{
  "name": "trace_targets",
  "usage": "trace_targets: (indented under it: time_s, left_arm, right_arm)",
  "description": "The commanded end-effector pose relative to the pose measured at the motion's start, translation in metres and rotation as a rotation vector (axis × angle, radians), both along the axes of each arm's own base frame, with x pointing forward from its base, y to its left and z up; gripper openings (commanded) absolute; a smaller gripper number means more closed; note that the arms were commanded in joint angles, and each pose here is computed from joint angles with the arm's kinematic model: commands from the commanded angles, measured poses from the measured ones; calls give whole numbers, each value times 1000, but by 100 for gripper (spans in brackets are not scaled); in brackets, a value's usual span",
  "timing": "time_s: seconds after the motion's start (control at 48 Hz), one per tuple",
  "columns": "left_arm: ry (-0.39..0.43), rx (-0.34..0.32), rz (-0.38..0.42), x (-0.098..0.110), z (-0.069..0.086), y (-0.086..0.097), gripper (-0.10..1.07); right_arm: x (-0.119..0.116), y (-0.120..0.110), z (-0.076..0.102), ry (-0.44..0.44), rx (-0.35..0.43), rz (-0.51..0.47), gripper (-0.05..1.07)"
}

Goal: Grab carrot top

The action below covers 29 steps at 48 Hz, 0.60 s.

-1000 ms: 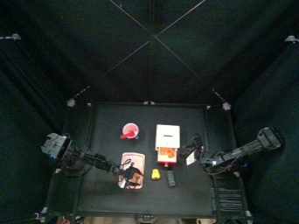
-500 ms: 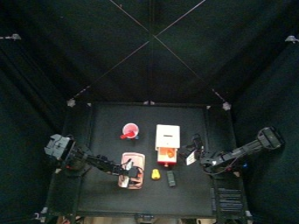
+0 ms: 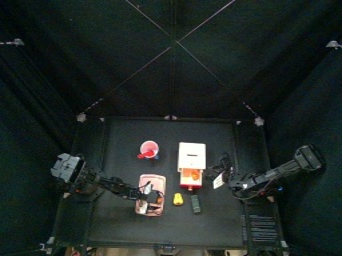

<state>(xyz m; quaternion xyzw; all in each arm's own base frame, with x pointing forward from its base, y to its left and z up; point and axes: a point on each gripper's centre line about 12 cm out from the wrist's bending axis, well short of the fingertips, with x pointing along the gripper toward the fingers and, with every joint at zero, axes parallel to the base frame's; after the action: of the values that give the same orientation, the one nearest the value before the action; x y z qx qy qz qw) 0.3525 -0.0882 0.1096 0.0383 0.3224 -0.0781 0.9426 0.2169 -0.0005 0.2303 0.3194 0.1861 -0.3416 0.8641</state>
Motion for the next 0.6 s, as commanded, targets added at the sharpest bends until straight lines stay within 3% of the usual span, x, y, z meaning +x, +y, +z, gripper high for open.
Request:
trace_targets:
  time_s: [0.0, 0.167, 0.354, 0.583]
  left_arm:
    - [-53, -2, -4, 3, 18, 1, 89]
    - [-48, 37, -52, -2, 26, 0, 89]
    - [49, 73, -102, -13, 11, 0, 89]
    - [73, 106, -124, -13, 4, 4, 89]
  right_arm:
    - [1, 0, 4, -14, 3, -1, 93]
    - [1, 0, 3, -10, 1, -1, 93]
    - [1, -1, 3, -11, 2, -6, 94]
    - [1, -1, 3, -9, 2, -6, 94]
